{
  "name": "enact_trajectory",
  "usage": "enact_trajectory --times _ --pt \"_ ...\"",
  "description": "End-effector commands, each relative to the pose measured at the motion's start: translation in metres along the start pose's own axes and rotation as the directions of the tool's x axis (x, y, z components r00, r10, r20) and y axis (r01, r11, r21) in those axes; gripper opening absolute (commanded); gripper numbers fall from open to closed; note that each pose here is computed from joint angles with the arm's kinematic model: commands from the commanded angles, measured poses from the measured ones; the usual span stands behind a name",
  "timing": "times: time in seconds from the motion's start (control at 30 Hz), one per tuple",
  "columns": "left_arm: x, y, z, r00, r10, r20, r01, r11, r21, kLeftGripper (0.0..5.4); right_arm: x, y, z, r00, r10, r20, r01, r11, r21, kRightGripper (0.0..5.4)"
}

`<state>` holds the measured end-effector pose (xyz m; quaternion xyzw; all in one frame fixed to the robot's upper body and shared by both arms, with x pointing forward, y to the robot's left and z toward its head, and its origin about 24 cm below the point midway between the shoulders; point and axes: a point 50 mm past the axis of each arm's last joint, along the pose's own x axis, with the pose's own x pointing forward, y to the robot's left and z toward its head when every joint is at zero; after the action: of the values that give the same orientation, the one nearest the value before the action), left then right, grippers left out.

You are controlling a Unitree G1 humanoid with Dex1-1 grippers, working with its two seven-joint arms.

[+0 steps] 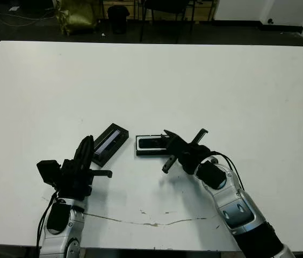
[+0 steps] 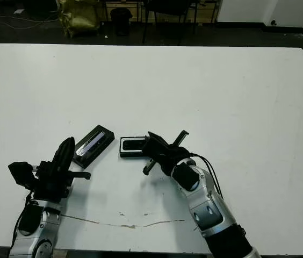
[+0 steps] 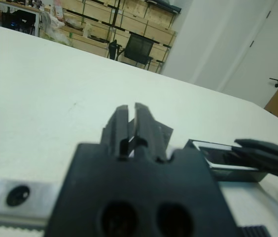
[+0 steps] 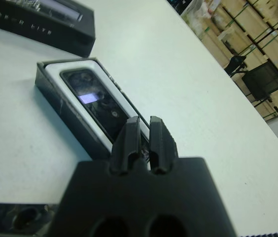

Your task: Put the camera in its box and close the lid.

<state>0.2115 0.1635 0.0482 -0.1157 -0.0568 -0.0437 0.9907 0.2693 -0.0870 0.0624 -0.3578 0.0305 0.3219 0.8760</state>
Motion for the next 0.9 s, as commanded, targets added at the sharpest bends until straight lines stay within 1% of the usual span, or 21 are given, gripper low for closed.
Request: enact_trajectory --times 0.03,0.13,0.3,0.47,0.53,0.6,0.67,0.7,0.77,0.83,0.9 --pt "-0.003 0.003 -0.004 0.999 0.02 -0.042 -0.02 1.0 0.015 0.0 -0.006 0.009 -0.017 0.995 0.059 -0.076 -0.056 0.998 0.037 0.03" --pt "-0.002 0.003 -0.003 0.999 0.009 -0.032 -0.008 0.999 0.031 0.0 -0.008 0.009 -0.023 0.991 0.079 -0.112 -0.074 0.996 0.048 0.03" --pt "-0.002 0.003 -0.003 1.0 0.006 -0.028 -0.005 1.0 0.029 0.0 -0.013 0.009 -0.03 0.988 0.079 -0.135 -0.072 0.996 0.057 0.03" --pt "-0.002 0.001 -0.002 0.999 0.015 -0.031 -0.014 1.0 0.025 0.0 -0.015 0.007 -0.032 0.99 0.064 -0.129 -0.054 0.996 0.077 0.03" --pt "-0.002 0.002 -0.002 1.0 0.011 -0.022 -0.01 1.0 0.029 0.0 -0.016 0.003 -0.032 0.992 0.039 -0.119 -0.028 0.995 0.093 0.03" --pt "-0.001 0.003 -0.002 1.0 0.005 -0.016 -0.005 1.0 0.03 0.0 -0.018 -0.003 -0.029 0.994 -0.004 -0.106 0.015 0.995 0.102 0.03" --pt "-0.002 0.003 -0.002 1.0 0.009 -0.02 -0.009 1.0 0.03 0.0 -0.023 -0.013 -0.02 0.995 -0.08 -0.063 0.086 0.991 0.099 0.03" --pt "-0.002 0.003 -0.002 1.0 0.008 -0.018 -0.007 1.0 0.03 0.0 -0.026 -0.018 -0.016 0.992 -0.126 -0.019 0.127 0.986 0.106 0.03" --pt "-0.002 0.004 -0.002 1.0 0.003 -0.014 -0.002 1.0 0.031 0.0 -0.033 -0.028 -0.009 0.968 -0.242 0.072 0.228 0.96 0.164 0.03" --pt "-0.001 0.004 -0.003 1.0 0.002 -0.013 -0.002 1.0 0.025 0.0 -0.043 -0.04 0.0 0.912 -0.381 0.153 0.338 0.908 0.249 0.03" --pt "-0.002 0.005 -0.004 1.0 0.003 -0.015 -0.002 1.0 0.024 0.0 -0.056 -0.053 0.009 0.833 -0.51 0.214 0.432 0.842 0.323 0.03"
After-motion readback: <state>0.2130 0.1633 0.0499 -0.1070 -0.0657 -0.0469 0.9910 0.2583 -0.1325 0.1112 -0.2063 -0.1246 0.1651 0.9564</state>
